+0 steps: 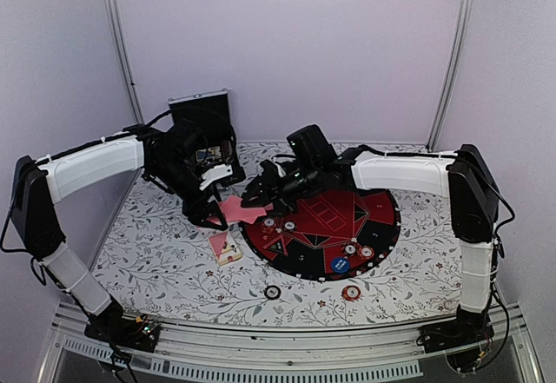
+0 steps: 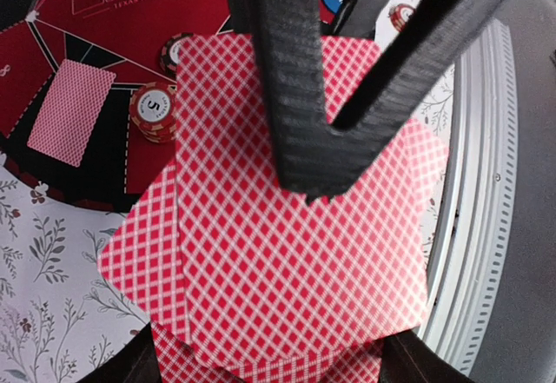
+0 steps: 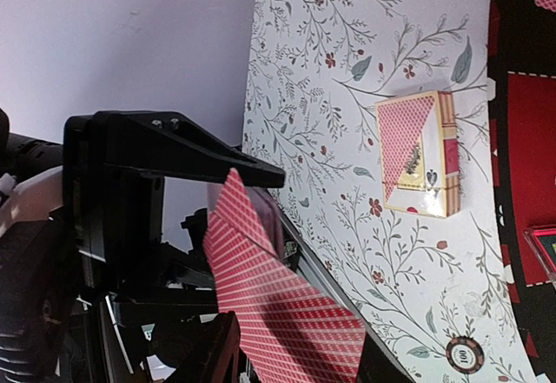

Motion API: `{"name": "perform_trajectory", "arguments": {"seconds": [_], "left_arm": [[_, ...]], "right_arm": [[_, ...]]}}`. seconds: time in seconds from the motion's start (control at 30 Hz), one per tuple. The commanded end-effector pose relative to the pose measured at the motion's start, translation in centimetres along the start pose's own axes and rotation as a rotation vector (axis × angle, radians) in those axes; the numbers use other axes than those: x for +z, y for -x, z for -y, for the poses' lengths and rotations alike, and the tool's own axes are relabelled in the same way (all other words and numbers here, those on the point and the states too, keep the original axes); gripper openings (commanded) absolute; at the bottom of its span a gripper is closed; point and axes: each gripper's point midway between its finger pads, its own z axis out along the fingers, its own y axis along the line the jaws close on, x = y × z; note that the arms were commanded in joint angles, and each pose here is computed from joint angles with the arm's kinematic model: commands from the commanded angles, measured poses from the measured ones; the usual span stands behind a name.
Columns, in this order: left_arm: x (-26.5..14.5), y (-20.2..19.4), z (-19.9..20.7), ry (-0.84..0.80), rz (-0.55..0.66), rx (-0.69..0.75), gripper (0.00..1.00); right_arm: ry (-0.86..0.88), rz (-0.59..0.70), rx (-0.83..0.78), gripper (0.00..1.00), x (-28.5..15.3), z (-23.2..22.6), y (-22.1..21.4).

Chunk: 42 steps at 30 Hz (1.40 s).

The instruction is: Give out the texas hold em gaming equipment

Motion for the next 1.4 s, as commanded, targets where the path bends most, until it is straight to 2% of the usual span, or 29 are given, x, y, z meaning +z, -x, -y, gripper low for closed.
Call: {"name": "perform_trajectory", "arguments": {"seconds": [0.0, 0.27, 0.57, 0.9, 1.23, 1.37], "left_arm": [[-1.1, 1.1, 0.6, 0.002, 0.061, 0.040, 0.11], [-1.0, 1.1, 0.6, -0.002, 0.061, 0.039, 0.11], [-0.9, 1.1, 0.6, -0.003, 0.061, 0.040, 0.11], [-1.0, 1.6, 0.6, -0.011, 0.074, 0.037, 0.11], [-1.0, 1.6, 0.6, -0.011, 0.070, 0.035, 0.11], [-1.0, 1.6, 0.5, -0.011, 0.067, 0.033, 0.11]], "right_arm": [[-0.051, 0.015, -0.028, 0.41, -1.6, -0.4, 0.2], [-0.067, 0.028, -0.052, 0.42, -2.2, -1.5, 0.7], [-0.083, 0.036, -0.057, 0.38, -2.9, -2.0, 0.7], [-0.062, 0.033, -0.073, 0.37, -2.2, -3.1, 1.4], [-0.075, 0.044, -0.081, 0.25, -1.7, -2.8, 1.5], [-0.062, 0.042, -0.088, 0.24, -1.3, -3.3, 1.5]]}}
